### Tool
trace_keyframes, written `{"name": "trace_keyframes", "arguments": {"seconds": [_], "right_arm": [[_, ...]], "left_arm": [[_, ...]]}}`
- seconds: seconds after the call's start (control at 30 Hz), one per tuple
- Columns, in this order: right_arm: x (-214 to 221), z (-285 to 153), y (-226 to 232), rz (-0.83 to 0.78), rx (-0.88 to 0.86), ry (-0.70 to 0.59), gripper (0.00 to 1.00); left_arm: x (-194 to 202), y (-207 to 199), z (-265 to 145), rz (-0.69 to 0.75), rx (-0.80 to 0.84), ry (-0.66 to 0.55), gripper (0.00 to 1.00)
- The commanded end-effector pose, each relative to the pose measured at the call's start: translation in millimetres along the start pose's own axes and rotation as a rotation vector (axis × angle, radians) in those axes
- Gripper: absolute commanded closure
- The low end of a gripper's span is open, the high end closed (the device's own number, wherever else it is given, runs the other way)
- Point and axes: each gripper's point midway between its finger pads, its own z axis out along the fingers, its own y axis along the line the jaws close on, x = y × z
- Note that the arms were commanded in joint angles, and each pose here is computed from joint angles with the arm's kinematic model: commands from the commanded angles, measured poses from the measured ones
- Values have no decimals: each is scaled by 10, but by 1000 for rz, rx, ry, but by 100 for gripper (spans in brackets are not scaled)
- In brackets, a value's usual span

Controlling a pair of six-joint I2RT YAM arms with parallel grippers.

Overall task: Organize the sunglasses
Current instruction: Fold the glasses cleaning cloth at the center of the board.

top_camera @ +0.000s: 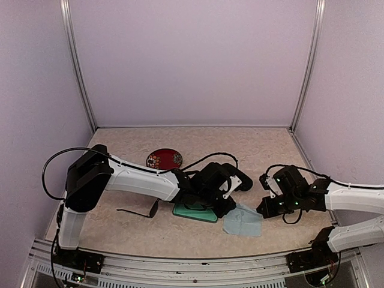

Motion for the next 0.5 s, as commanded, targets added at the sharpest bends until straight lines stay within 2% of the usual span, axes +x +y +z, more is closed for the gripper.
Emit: {"name": "trace_keyframes", "arguments": {"seconds": [0.0, 0.17, 0.37, 0.47], "right_arm": [[36, -10, 3, 22, -19, 1, 100], [48, -15, 14, 21, -24, 1, 100], [58, -23, 26, 20, -28, 0, 100], [62, -25, 28, 19, -29, -1, 100]], "left_arm": [[10, -46, -57, 1, -4, -5, 100], [-98, -39, -145, 29, -16, -42, 98], [-255, -102, -258, 88, -1, -75, 76], [-293, -119, -286, 113, -3, -75, 70]]}}
